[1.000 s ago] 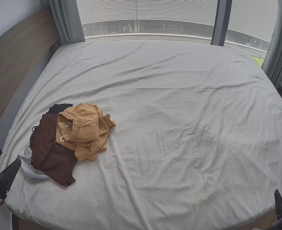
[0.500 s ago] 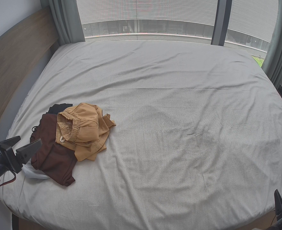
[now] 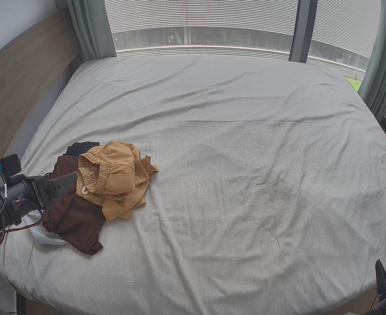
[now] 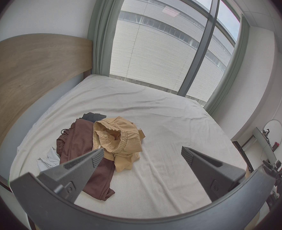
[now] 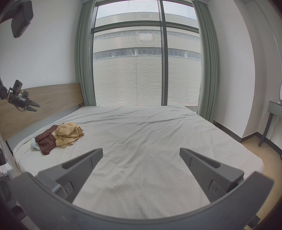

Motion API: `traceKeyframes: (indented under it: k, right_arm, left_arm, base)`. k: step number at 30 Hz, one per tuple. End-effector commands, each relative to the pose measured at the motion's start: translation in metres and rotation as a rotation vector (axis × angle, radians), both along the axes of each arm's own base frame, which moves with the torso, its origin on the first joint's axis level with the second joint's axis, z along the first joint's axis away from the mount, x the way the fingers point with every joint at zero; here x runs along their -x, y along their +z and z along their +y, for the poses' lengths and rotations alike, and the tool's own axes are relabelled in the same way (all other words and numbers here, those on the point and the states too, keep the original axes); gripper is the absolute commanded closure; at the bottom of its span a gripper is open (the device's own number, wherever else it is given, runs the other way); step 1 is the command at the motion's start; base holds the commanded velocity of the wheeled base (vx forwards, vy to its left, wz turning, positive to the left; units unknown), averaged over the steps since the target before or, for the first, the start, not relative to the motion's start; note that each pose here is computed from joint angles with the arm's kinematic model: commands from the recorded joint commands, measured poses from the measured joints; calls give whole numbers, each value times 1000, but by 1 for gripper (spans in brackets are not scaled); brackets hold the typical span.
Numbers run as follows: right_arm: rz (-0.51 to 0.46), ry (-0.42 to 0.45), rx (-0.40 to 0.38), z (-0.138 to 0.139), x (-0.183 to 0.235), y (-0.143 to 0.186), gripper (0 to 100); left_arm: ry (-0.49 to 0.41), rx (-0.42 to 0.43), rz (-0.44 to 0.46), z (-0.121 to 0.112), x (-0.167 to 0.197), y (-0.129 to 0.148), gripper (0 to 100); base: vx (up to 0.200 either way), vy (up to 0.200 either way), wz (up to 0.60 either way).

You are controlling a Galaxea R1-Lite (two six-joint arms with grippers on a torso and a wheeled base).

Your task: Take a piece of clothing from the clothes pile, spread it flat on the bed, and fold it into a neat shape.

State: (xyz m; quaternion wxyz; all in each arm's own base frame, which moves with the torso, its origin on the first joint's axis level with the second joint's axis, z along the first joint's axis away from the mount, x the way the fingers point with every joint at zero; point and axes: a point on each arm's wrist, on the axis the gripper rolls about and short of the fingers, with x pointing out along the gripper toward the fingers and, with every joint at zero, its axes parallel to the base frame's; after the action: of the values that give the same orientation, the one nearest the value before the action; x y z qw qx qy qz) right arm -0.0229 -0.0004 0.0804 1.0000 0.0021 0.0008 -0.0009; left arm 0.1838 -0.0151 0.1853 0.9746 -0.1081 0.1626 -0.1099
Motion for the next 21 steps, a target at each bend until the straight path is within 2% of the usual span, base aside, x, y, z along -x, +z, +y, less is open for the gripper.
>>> traceKeyframes:
  k: [1, 11, 21]
  right_arm:
    - [1, 0, 0, 0, 0, -5, 0]
    - [3, 0, 0, 0, 0, -5, 0]
    - [3, 0, 0, 0, 0, -5, 0]
  left_arm:
    - [19, -1, 71, 3, -21, -13, 0]
    - [9, 2, 133, 4, -56, -25, 0]
    - [-10, 36, 126, -1, -89, -49, 0]
  base:
    - [0, 0, 0]
    - [0, 0, 0]
    - [0, 0, 0]
